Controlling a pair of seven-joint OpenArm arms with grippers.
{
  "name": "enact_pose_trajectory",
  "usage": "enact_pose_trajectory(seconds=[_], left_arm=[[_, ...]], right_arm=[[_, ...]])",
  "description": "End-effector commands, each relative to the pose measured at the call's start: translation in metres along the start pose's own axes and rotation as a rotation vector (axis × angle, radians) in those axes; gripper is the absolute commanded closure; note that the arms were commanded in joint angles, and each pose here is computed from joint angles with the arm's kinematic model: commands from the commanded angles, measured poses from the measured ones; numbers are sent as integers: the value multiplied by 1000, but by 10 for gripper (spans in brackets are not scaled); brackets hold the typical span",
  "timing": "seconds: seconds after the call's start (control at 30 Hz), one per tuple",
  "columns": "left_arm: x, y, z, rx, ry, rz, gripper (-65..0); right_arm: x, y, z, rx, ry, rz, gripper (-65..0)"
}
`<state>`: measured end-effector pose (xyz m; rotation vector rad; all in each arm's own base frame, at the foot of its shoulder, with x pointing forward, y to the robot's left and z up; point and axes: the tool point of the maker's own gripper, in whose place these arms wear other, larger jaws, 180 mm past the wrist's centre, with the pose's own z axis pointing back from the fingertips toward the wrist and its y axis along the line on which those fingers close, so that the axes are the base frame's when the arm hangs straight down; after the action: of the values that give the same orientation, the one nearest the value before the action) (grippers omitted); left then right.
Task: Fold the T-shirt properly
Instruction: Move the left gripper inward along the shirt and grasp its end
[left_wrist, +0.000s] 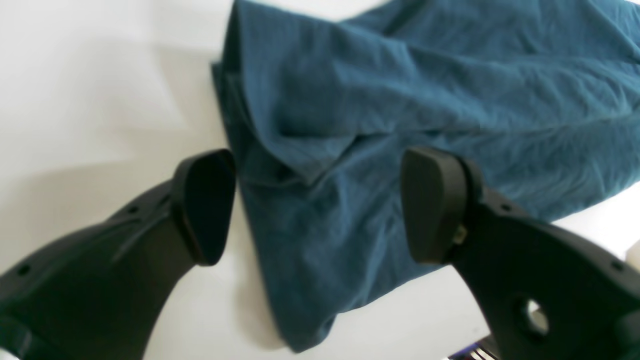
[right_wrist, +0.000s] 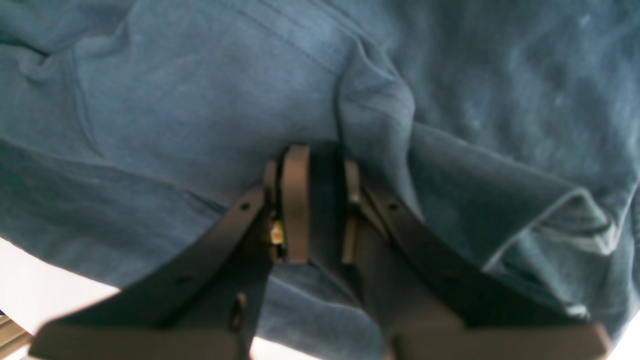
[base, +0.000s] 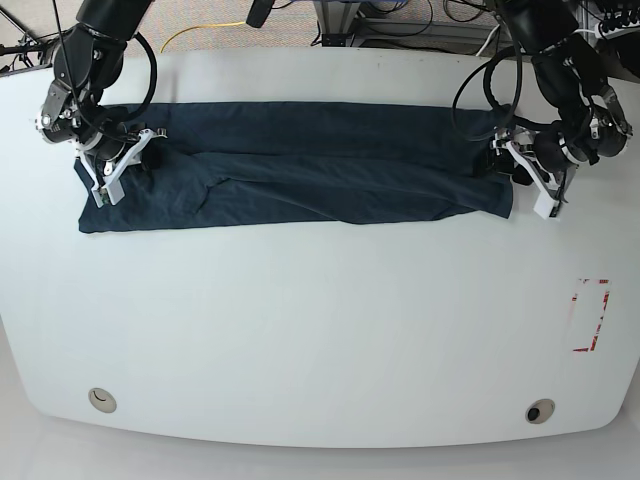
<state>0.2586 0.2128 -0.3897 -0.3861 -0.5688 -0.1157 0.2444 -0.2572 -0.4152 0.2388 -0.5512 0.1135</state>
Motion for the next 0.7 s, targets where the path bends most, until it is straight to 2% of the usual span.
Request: enact_pose_trajectory(seconds=[0.0,0.47,0.67], left_arm=[[7,3,-1,-2,-30,4,-481],[-21,0,-27,-76,-18,130,-478],[-21,-5,-28,-93,-24,138,-474]], right_arm=[[1,-6,4,-21,14,16,-82],[1,-7,5,-22,13,15,-82],[1,-7,5,-23,14,16,-82]])
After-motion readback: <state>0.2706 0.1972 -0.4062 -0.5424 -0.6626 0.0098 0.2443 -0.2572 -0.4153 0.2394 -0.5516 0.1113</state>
